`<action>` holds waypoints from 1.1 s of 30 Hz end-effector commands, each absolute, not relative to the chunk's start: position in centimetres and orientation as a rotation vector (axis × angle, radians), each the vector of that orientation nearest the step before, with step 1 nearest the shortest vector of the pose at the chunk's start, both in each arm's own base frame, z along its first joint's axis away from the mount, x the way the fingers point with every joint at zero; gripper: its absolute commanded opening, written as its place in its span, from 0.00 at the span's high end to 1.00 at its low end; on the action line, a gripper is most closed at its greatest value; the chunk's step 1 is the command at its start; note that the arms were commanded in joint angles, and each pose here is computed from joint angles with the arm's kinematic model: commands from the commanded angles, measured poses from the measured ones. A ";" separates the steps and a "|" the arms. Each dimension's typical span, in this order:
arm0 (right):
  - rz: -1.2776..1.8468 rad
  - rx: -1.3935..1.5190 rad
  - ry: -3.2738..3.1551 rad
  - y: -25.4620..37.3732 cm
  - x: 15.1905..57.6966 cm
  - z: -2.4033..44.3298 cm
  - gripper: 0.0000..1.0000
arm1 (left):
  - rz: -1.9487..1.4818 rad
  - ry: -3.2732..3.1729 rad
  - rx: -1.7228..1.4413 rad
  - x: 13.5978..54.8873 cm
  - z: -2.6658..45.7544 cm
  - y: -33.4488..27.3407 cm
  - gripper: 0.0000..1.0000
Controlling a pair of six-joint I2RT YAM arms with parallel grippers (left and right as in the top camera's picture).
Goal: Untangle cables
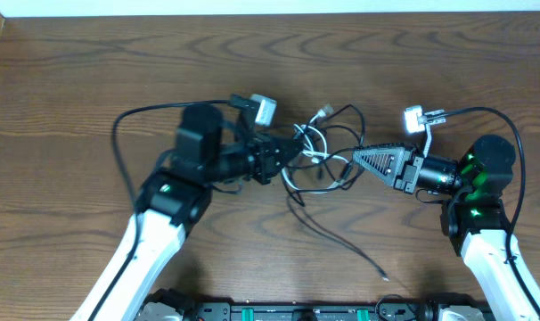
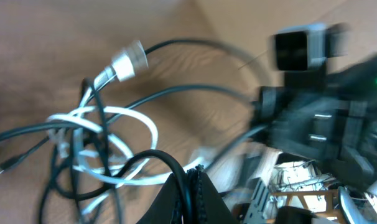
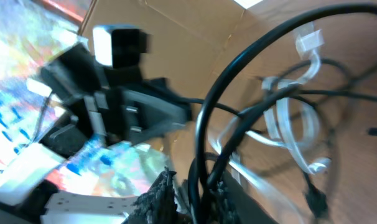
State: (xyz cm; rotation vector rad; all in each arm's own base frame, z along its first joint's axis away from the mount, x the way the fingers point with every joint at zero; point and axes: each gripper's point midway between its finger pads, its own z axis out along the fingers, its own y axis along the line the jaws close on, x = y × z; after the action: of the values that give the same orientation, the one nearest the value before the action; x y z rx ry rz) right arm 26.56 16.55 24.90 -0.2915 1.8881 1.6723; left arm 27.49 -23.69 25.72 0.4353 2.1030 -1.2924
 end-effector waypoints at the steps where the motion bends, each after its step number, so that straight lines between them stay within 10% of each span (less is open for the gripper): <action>1: 1.566 -0.340 1.839 16.2 27.3 25.3 0.88 | -1.321 1.965 0.540 25.3 29.2 -22.9 0.92; 24: 0.406 0.652 2.240 1.5 32.5 10.4 0.85 | -1.186 1.656 0.604 18.9 37.2 -18.8 0.92; 33: 0.356 0.658 1.931 -1.8 36.3 16.1 0.53 | -1.198 1.704 0.589 18.8 36.3 -18.8 0.92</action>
State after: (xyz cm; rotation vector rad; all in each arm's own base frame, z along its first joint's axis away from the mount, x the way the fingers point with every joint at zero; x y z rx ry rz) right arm 35.49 -0.40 13.96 0.6515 2.0277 0.3937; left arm 19.26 -18.77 36.33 0.5559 1.7193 -1.1977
